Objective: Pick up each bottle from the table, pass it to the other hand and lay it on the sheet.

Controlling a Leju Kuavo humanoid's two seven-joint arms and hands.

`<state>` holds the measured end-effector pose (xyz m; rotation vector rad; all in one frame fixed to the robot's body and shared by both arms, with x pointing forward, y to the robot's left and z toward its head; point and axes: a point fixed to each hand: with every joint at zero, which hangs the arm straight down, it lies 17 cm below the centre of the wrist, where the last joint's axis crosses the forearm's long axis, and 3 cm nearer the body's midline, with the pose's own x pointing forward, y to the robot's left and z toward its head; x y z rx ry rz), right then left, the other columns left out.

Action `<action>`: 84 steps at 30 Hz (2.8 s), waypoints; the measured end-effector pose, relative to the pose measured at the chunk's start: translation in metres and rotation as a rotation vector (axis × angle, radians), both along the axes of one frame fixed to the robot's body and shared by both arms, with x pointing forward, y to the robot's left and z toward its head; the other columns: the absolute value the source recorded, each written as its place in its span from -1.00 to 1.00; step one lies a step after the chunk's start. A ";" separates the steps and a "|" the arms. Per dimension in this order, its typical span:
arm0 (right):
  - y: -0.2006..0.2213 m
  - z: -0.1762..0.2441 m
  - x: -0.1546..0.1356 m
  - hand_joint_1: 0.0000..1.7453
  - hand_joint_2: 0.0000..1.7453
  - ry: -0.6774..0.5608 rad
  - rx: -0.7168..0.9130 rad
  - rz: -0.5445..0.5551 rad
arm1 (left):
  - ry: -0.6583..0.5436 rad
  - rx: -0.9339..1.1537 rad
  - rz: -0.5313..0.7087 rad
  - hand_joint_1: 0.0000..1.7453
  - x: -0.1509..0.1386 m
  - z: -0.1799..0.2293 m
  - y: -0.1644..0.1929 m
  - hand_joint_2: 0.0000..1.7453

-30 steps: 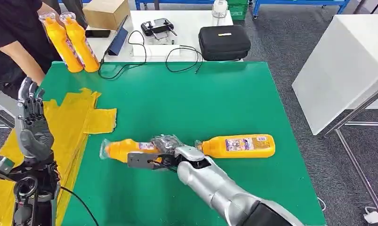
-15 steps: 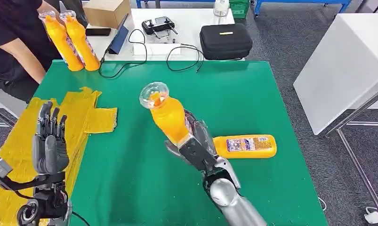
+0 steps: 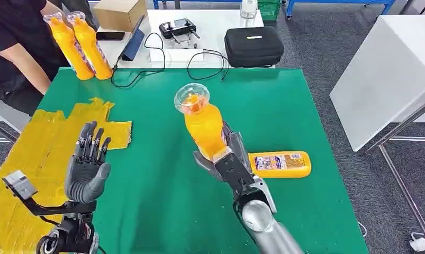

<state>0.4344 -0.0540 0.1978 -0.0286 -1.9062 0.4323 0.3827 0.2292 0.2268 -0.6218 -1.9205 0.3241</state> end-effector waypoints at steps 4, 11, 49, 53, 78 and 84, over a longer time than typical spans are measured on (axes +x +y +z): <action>0.011 0.004 0.011 1.00 1.00 0.001 -0.030 0.016 | -0.013 -0.015 -0.045 -1.00 -0.001 0.005 -0.014 1.00; 0.047 0.001 0.020 1.00 1.00 0.020 -0.114 0.075 | -0.020 -0.021 -0.099 -1.00 0.003 0.009 -0.031 1.00; 0.172 -0.034 -0.033 1.00 1.00 0.093 -0.400 0.381 | -0.004 -0.034 -0.133 -1.00 0.014 0.006 -0.027 1.00; 0.179 -0.049 -0.037 1.00 1.00 0.116 -0.442 0.408 | 0.001 -0.051 -0.219 -1.00 0.005 0.004 -0.043 1.00; 0.182 -0.062 -0.037 1.00 1.00 0.134 -0.481 0.421 | 0.023 -0.038 -0.272 -1.00 -0.003 -0.006 -0.049 1.00; 0.184 -0.064 -0.039 1.00 1.00 0.127 -0.504 0.428 | 0.029 -0.042 -0.274 1.00 -0.004 -0.009 -0.049 1.00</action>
